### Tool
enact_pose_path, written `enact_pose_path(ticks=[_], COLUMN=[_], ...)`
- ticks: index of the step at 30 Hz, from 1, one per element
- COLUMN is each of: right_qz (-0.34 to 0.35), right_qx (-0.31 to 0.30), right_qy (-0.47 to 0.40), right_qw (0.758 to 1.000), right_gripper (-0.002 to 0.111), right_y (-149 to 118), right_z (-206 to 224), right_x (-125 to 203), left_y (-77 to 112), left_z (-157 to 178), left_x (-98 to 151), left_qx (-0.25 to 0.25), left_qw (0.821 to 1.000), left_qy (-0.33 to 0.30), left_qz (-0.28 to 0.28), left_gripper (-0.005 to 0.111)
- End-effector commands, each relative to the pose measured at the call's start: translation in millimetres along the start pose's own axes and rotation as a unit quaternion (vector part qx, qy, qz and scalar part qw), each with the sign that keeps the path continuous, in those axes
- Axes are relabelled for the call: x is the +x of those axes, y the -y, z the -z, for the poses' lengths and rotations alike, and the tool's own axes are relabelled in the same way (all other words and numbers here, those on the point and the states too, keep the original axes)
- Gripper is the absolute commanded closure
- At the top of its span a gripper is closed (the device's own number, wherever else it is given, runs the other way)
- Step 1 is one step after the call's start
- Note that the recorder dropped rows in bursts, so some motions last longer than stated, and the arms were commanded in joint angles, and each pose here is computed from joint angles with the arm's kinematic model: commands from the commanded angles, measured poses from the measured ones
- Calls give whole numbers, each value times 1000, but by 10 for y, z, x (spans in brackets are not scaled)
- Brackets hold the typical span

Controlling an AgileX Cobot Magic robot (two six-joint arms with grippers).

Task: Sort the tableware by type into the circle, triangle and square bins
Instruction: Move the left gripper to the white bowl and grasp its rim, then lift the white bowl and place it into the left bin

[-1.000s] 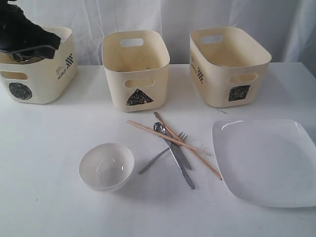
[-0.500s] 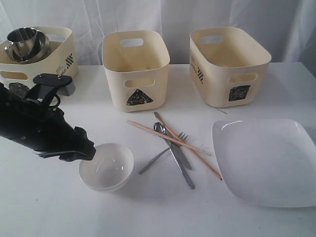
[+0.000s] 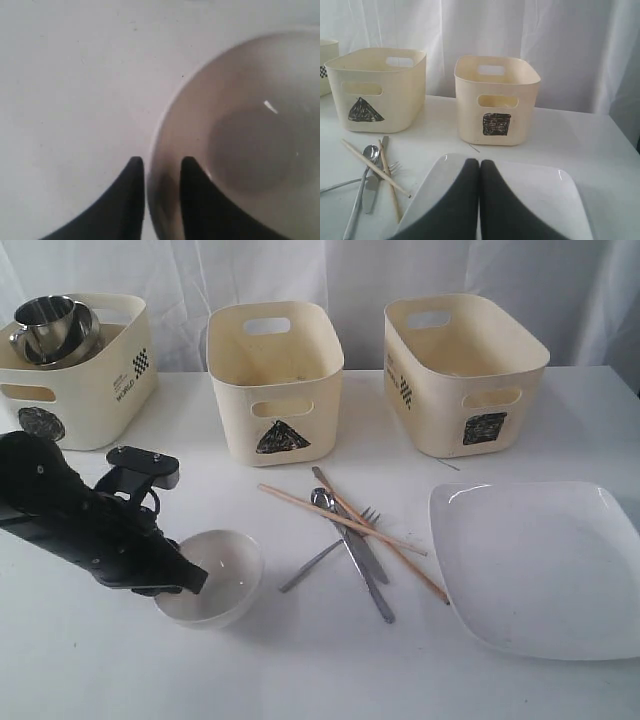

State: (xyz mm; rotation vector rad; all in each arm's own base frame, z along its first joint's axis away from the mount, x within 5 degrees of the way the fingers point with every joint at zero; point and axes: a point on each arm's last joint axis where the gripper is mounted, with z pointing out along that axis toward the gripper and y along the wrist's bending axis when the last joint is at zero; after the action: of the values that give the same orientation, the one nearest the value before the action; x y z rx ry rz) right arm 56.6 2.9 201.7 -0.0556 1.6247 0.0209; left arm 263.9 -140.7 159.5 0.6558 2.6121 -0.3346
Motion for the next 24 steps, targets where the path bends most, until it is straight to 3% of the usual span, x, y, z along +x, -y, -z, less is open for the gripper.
enact_pose_path(ticks=[1,6,9,13,18,24], right_qz=[1,1,1,1,1,1], right_qx=[5,5,5,5,5,5], right_qy=[5,5,5,5,5,5], right_qw=[1000,1000,1000,1000,1000,1000], right_gripper=[108,108,108,108,108,108], right_y=[5,5,5,5,5,5], right_z=[2,2,2,2,2,2], right_x=[5,5,5,5,5,5], left_y=[49,-34,-292,-871,-1443,-1872], left_z=[222,883,1302,1736,1807,1483], left_x=[-64,-301,-522,-855,-1152,-1447], left_qx=[-1,-35,-93,-192,-253,-275], left_qw=[998,984,966,928,908,903], left_qy=[39,159,232,319,334,330], left_qz=[-44,-67,-64,-18,6,8], left_gripper=[106,107,107,107,107,107])
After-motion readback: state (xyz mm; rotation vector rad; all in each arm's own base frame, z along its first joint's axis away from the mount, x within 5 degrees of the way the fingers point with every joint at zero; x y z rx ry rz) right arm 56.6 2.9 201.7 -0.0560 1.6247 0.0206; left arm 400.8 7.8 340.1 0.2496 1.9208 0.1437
